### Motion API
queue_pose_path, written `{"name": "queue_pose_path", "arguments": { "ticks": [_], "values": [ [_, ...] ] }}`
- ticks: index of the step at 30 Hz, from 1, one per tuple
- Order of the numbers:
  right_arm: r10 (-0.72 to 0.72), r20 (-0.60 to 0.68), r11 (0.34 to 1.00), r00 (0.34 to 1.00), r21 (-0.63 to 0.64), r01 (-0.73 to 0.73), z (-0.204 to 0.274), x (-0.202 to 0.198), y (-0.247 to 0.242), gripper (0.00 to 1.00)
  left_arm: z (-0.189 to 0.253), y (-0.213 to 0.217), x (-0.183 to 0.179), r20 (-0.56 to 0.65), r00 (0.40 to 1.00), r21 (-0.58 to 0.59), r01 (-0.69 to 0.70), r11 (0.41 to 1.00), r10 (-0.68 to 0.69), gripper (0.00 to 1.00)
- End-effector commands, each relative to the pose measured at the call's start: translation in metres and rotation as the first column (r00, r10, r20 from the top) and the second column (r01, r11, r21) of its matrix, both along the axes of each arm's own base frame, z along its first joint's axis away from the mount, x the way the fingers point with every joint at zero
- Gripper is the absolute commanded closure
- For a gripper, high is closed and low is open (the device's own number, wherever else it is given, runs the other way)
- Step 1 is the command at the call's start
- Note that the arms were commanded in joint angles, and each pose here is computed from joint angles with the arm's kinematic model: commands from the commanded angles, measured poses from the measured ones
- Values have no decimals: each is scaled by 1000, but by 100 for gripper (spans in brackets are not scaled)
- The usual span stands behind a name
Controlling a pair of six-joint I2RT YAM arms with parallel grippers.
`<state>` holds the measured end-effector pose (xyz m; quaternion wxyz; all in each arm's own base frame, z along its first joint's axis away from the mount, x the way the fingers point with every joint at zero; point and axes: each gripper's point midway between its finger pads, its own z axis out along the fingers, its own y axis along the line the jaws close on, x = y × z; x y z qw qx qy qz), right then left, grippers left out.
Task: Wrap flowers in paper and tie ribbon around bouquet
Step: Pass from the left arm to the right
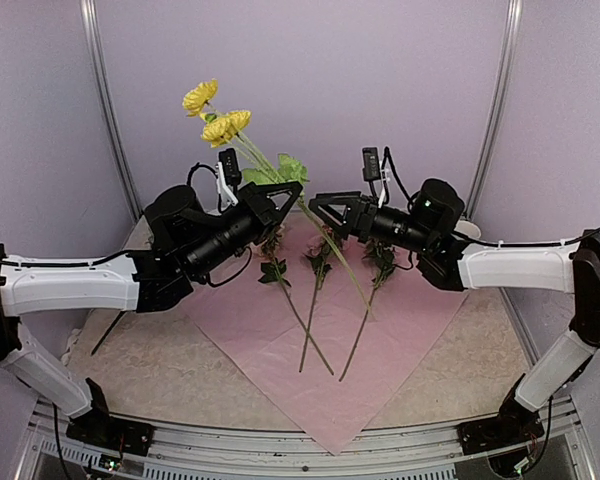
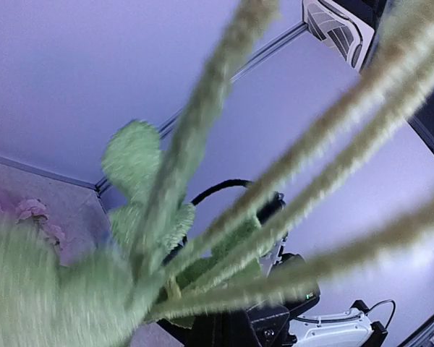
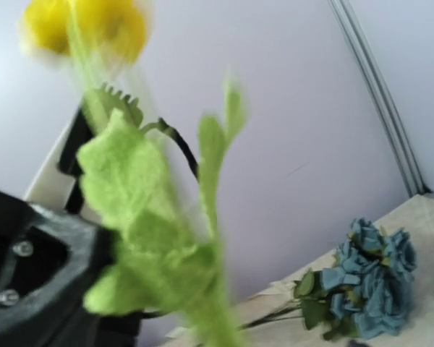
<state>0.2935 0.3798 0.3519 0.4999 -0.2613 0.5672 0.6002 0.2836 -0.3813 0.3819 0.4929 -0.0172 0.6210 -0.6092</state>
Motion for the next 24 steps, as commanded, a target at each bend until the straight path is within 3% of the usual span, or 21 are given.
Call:
{"name": "queue_pose_path", "arguments": {
  "ticks": [1, 5, 9, 12, 16, 20, 24],
  "values": [
    [-65, 4, 998, 998, -25, 66, 1, 11, -3, 28, 8, -19, -15, 41, 991, -47, 126, 991, -124, 100],
    [-94, 110, 981, 989, -157, 111, -15, 14, -1, 17, 14, -23, -10, 61, 991, -11, 116, 993, -116, 100],
    [31, 204, 953, 978, -300, 32, -34, -7, 1, 14, 15, -18, -2, 79, 996, 78, 42, 996, -48, 100],
    [-61, 206, 916, 977, -377, 136, -50, 7, -9, 17, 15, -15, -2, 79, 996, 77, 36, 996, -42, 100],
    [-85, 194, 908, 977, -388, 156, -64, 11, -11, 19, 8, -26, -7, 50, 994, 29, 95, 995, -97, 100],
    [-97, 193, 917, 976, -364, 164, -61, 18, -6, 38, 3, -38, -10, 23, 987, -13, 159, 987, -159, 100],
    [-91, 186, 921, 978, -359, 153, -61, 19, -3, 42, 4, -37, -11, 28, 987, -8, 159, 987, -159, 100]
  ]
}}
